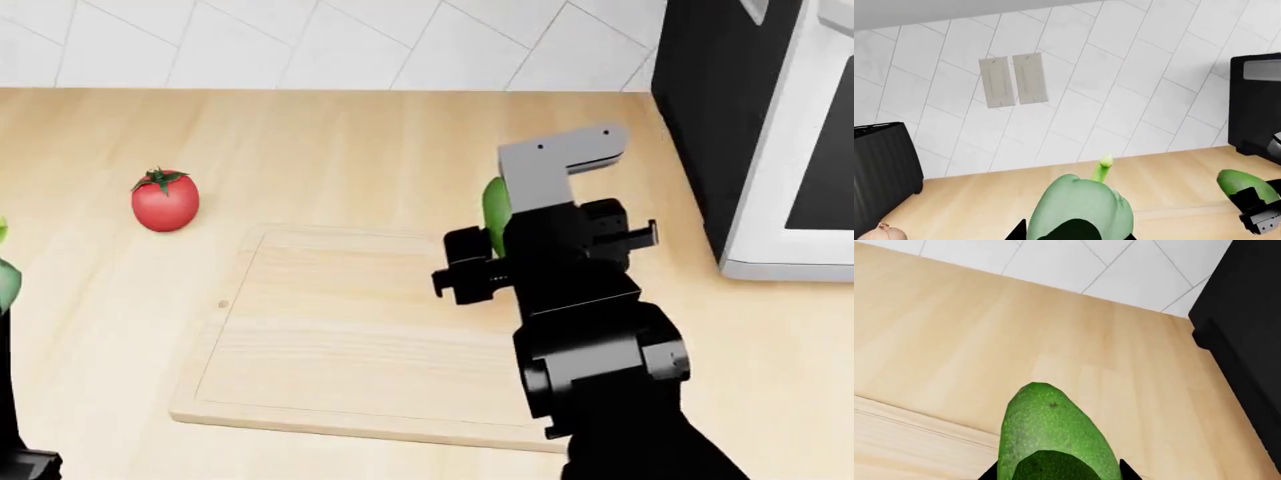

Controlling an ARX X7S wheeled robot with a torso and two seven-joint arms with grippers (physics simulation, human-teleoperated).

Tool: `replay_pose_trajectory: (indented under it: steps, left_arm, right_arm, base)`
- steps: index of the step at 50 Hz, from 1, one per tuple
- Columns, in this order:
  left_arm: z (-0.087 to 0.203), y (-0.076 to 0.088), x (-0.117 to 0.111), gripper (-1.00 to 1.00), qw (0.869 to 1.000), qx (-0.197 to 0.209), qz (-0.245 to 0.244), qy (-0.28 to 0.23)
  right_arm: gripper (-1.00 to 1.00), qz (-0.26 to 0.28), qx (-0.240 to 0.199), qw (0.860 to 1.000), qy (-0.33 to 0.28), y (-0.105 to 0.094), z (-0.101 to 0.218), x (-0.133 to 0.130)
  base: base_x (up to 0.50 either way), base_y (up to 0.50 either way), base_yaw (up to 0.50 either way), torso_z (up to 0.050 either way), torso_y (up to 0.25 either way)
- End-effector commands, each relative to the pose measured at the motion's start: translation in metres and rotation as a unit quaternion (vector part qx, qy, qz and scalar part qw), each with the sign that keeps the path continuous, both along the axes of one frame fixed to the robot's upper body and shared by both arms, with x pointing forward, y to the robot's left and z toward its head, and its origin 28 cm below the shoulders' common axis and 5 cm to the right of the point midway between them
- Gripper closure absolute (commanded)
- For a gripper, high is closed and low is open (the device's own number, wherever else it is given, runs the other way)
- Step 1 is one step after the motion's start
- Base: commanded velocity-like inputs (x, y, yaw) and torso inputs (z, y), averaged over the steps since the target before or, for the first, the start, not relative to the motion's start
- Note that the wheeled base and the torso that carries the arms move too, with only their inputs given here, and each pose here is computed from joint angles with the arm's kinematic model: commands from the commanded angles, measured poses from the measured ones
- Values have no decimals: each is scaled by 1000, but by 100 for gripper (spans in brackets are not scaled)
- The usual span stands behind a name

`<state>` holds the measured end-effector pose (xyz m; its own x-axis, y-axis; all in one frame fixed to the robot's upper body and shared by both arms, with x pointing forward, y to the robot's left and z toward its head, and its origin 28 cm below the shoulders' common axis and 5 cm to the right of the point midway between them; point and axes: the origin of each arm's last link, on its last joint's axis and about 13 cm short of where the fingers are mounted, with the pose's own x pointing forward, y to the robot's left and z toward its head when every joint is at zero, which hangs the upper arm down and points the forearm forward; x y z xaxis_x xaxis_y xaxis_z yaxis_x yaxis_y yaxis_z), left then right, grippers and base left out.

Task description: Place the avocado, onion, tomato and bell pepper on the cutting board.

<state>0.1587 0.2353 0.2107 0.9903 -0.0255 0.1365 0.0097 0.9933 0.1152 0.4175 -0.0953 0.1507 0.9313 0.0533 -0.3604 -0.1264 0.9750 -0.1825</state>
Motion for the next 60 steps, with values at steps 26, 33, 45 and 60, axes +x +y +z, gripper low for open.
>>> replay_pose_trajectory:
  steps: [26,33,45,60]
  left_arm:
    - [2,1,2,100,1000,-23,1,-12]
    - [0,0,4,100,1000,-24,-4,-12]
    - [9,-2,19,100,1000,-8,-19,-20]
    - [42,-16,109,100,992,54,-115,-28]
  right_arm:
    - [-100,40,45,989,-139,1,84,-42]
    - [-100,36,35,966,-255,-5,144,-98]
    - [-100,-23,61,917,-393,-31,192,-186]
    - [-100,-70,79,914,-392,-43,161,-218]
  base:
    - [0,0,0,0,0]
    - [0,0,0,0,0]
    - [0,0,0,0,0]
    - [0,0,0,0,0]
